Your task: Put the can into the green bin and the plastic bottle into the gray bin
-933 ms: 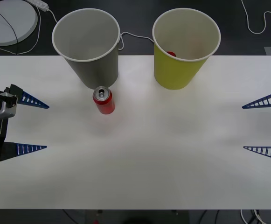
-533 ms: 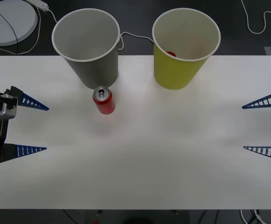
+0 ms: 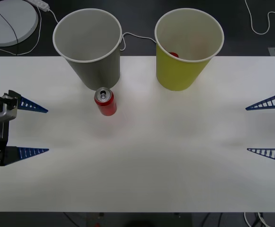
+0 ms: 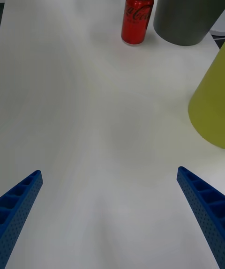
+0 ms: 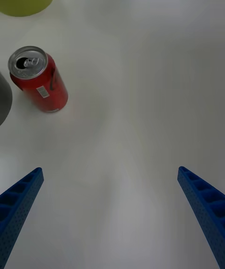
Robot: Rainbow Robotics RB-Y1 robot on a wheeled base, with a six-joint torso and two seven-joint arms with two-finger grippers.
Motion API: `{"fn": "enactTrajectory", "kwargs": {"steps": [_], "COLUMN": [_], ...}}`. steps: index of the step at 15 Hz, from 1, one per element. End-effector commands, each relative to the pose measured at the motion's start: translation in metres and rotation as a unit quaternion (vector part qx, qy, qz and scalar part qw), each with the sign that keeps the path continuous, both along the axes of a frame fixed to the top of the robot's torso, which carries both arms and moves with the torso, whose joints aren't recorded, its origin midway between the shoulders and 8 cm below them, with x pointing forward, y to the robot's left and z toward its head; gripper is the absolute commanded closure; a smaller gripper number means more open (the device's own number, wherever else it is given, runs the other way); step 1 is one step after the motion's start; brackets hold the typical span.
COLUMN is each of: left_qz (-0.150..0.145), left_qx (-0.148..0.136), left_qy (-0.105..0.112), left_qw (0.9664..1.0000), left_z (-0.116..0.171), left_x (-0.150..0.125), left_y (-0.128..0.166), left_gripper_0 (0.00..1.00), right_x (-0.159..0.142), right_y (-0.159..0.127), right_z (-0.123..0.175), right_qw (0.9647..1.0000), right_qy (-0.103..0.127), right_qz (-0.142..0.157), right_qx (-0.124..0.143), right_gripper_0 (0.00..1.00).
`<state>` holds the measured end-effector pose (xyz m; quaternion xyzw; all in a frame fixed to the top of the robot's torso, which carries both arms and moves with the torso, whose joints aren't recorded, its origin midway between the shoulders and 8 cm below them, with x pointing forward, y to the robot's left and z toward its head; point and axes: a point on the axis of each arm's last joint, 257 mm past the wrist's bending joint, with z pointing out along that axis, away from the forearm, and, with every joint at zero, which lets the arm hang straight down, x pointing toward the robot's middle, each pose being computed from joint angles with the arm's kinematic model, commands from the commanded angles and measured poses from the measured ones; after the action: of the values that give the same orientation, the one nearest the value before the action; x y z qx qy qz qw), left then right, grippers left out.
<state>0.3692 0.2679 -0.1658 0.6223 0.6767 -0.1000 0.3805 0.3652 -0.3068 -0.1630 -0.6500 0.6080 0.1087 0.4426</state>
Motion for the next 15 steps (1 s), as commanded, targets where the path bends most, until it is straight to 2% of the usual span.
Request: {"fn": "enactTrajectory", "kwargs": {"steps": [1, 3, 5, 6, 8, 10, 11, 13, 14, 15], "left_qz": [0.059, 0.1, 0.147, 0.173, 0.209, 0.245, 0.255, 0.278, 0.286, 0.296], "left_qx": [-0.039, -0.054, -0.08, -0.099, -0.121, -0.154, -0.164, -0.189, -0.199, -0.211], "left_qy": [0.012, 0.012, 0.017, 0.018, 0.011, 0.006, 0.001, -0.015, -0.02, -0.02], "left_qw": [0.9974, 0.9934, 0.9857, 0.9799, 0.9703, 0.9573, 0.953, 0.9415, 0.9372, 0.9316], "left_z": [0.003, 0.005, 0.005, 0.004, 0.001, -0.002, -0.004, -0.009, -0.011, -0.015], "left_x": [0.001, 0.001, 0.002, 0.004, 0.012, 0.022, 0.026, 0.036, 0.038, 0.04], "left_y": [-0.01, -0.015, -0.02, -0.024, -0.027, -0.032, -0.034, -0.043, -0.047, -0.051], "left_gripper_0": [0.0, 0.0, 0.0, 0.0, 0.0, 0.0, 0.0, 0.0, 0.0, 0.0], "right_x": [0.0, 0.0, 0.0, 0.0, 0.0, 0.0, 0.0, 0.0, 0.0, 0.0], "right_y": [0.0, 0.0, 0.0, 0.0, 0.0, 0.0, 0.0, 0.0, 0.0, 0.0], "right_z": [0.0, 0.0, 0.0, 0.0, 0.0, 0.0, 0.0, 0.0, 0.0, 0.0], "right_qw": [1.0, 1.0, 1.0, 1.0, 1.0, 1.0, 1.0, 1.0, 1.0, 1.0], "right_qy": [0.0, 0.0, 0.0, 0.0, 0.0, 0.0, 0.0, 0.0, 0.0, 0.0], "right_qz": [0.0, 0.0, 0.0, 0.0, 0.0, 0.0, 0.0, 0.0, 0.0, 0.0], "right_qx": [0.0, 0.0, 0.0, 0.0, 0.0, 0.0, 0.0, 0.0, 0.0, 0.0], "right_gripper_0": [0.0, 0.0, 0.0, 0.0, 0.0, 0.0, 0.0, 0.0, 0.0, 0.0]}}
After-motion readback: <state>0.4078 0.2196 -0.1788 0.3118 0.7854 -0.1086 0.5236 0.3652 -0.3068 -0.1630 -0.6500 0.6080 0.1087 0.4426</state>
